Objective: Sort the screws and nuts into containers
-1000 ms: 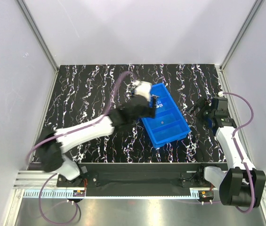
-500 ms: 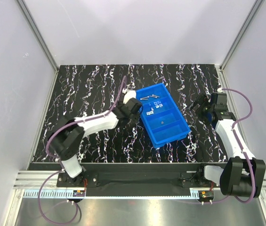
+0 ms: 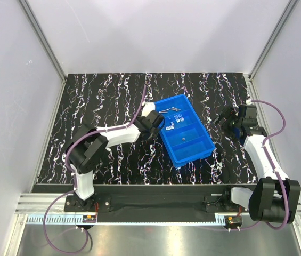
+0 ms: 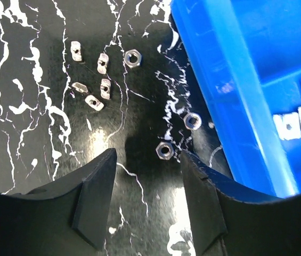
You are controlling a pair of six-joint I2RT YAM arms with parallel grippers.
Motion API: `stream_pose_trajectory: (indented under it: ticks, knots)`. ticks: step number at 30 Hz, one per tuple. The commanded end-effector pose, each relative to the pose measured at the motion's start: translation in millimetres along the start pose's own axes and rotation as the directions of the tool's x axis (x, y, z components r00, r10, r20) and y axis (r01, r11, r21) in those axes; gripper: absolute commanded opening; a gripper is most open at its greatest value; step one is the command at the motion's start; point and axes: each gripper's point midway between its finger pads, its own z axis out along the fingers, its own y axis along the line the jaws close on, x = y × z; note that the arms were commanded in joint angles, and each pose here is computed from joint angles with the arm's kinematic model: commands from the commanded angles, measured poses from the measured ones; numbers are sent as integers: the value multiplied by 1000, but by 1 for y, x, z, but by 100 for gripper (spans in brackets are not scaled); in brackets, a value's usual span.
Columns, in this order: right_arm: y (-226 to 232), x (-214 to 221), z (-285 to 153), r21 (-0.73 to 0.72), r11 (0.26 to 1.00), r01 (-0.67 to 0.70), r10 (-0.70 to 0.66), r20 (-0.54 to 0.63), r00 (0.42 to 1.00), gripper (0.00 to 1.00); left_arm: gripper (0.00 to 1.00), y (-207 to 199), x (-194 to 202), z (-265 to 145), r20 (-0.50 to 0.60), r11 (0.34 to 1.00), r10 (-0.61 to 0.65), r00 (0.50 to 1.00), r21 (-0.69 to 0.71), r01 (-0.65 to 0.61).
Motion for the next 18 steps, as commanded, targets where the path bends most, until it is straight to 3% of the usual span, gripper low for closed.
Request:
stream_pose_trajectory:
  ticks: [1,10,18]
  knots:
    - [12,-16,-8,-29,999,26,-24,49,998,100,56,-7,-21,8,72,998,-59,996,1,59]
    - [12,-16,-9,-23,999,25,-24,50,998,100,54,-15,-15,21,57,997,-74,996,25,73]
    - [10,-16,-8,-20,999,25,-24,54,998,100,43,-6,3,27,15,998,-60,998,-14,60]
